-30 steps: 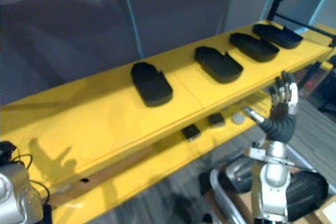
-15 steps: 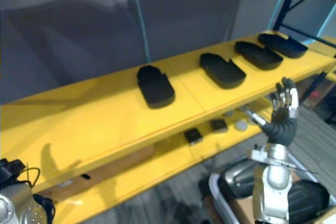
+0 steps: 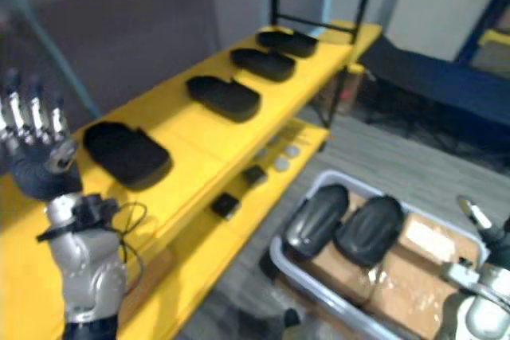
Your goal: Walk over and take plastic housings, then place them on the shelf
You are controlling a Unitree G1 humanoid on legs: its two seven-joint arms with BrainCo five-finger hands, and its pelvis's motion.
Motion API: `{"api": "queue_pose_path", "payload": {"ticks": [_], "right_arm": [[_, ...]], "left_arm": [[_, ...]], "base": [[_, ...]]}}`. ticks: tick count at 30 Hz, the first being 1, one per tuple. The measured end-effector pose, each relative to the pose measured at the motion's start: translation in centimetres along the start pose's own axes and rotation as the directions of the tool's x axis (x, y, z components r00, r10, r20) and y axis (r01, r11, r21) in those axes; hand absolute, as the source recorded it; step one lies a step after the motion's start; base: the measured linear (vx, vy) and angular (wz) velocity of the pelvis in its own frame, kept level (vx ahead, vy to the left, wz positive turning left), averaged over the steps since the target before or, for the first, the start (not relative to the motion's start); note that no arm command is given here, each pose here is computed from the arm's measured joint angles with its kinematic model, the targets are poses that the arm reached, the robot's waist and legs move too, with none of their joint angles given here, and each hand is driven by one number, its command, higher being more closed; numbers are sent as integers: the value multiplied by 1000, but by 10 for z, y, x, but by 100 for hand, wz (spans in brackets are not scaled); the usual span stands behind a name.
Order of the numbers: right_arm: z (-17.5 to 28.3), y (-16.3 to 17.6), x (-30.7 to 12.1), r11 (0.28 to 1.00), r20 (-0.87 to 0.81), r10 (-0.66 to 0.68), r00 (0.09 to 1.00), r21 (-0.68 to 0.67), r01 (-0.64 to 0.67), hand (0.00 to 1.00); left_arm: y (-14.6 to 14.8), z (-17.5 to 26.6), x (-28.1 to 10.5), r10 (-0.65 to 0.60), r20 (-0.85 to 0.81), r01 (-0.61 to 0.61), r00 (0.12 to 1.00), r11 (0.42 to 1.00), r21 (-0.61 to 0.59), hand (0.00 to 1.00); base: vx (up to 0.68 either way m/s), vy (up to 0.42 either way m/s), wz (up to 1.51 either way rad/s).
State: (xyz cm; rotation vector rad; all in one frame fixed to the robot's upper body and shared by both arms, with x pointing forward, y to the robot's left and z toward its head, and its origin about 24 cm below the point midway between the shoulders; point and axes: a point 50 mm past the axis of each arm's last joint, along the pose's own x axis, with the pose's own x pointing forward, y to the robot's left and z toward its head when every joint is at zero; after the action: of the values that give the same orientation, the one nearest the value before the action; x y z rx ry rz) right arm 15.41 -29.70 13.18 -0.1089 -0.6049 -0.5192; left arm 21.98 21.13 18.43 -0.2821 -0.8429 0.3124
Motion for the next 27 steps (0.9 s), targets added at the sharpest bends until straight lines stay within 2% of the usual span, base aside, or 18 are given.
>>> {"api": "queue_pose_path", "payload": {"ticks": [2,4,8,21,24,27], "right_arm": [[0,29,13,990,50,115,992,78,-119,0],[1,45,21,977,70,176,982,109,-183,0],[-7,54,19,974,15,205,979,93,-206,0],[18,92,69,958,253,113,961,230,-173,0],[15,100,62,958,226,135,965,218,-186,0],[13,92,41,968,163,98,982,214,-132,0]], "left_arm": [[11,5,-7,34,-24,-33,999,998,53,0],[20,13,-17,45,-36,-41,998,995,91,0],[31,21,-22,52,-18,-50,998,991,127,0],[22,36,-7,142,223,-162,964,984,73,0],[5,33,-7,95,234,-106,968,994,34,0],[-9,38,-12,17,244,-15,970,1000,-8,0]], "base": [[-42,-19,-129],[-41,134,-94],[-20,126,17],[-209,43,25],[42,-77,33],[74,-37,-1]]}}
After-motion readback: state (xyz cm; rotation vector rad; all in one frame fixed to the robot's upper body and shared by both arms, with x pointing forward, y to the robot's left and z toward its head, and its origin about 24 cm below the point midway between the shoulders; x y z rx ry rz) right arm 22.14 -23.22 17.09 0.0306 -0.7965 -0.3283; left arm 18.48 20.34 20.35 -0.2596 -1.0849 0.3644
